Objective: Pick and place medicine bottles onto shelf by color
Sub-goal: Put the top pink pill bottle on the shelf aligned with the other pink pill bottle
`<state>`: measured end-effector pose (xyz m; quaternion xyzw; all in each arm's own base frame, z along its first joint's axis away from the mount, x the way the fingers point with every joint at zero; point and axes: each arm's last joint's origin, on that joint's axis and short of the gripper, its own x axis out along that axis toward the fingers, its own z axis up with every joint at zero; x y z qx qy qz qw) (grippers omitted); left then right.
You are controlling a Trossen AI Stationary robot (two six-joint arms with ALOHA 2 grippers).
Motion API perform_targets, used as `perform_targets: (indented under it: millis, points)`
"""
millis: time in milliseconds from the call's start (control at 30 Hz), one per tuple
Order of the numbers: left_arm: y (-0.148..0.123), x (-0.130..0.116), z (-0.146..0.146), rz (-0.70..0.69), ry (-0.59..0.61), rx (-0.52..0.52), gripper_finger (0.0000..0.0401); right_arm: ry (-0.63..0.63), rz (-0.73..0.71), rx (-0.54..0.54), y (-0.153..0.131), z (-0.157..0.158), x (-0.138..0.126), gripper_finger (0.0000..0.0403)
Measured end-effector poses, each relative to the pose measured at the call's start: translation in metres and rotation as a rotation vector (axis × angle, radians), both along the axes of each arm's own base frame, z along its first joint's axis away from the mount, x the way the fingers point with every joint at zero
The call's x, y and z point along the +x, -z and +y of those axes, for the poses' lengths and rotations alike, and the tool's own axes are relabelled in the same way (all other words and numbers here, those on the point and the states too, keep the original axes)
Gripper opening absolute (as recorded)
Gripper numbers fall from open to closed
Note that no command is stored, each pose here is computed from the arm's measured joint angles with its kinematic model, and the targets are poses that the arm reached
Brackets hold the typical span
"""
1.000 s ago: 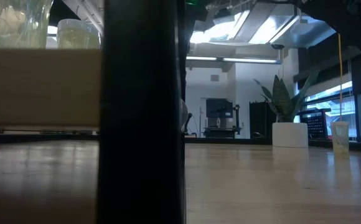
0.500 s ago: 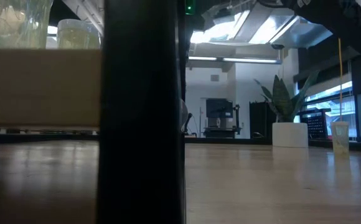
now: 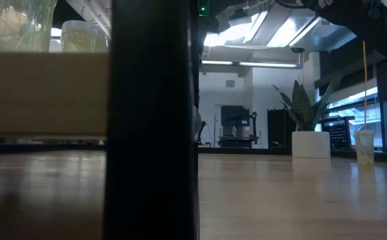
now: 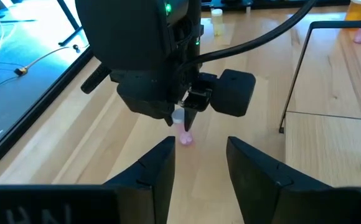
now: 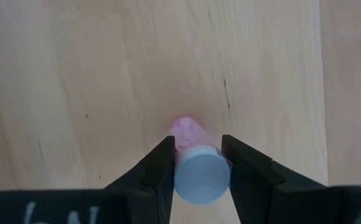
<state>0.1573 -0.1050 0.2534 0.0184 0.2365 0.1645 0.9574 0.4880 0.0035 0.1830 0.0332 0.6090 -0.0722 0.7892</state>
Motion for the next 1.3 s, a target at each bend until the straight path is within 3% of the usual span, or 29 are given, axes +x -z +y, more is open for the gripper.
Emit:
perform_targets:
  millis: [167, 567, 833, 1067, 1300]
  points:
    - [0.000, 0.000, 0.000, 0.003, 0.001, 0.001, 0.0136, -0.001, -0.002, 0.001, 0.000, 0.000, 0.000, 0.0134]
    - [0.000, 0.000, 0.000, 0.003, 0.001, 0.001, 0.0136, 0.003, -0.010, 0.027, 0.000, -0.001, 0.001, 0.0213]
    - [0.000, 0.000, 0.000, 0.002, 0.000, 0.000, 0.0135, -0.001, 0.012, 0.026, -0.002, -0.001, -0.002, 0.0215]
    - [0.000, 0.000, 0.000, 0.002, -0.002, -0.003, 0.0135, 0.003, 0.020, 0.016, -0.024, -0.002, -0.012, 0.0215]
    - [0.000, 0.000, 0.000, -0.002, -0.009, -0.016, 0.0135, 0.032, -0.009, -0.095, -0.051, 0.000, -0.023, 0.0214]
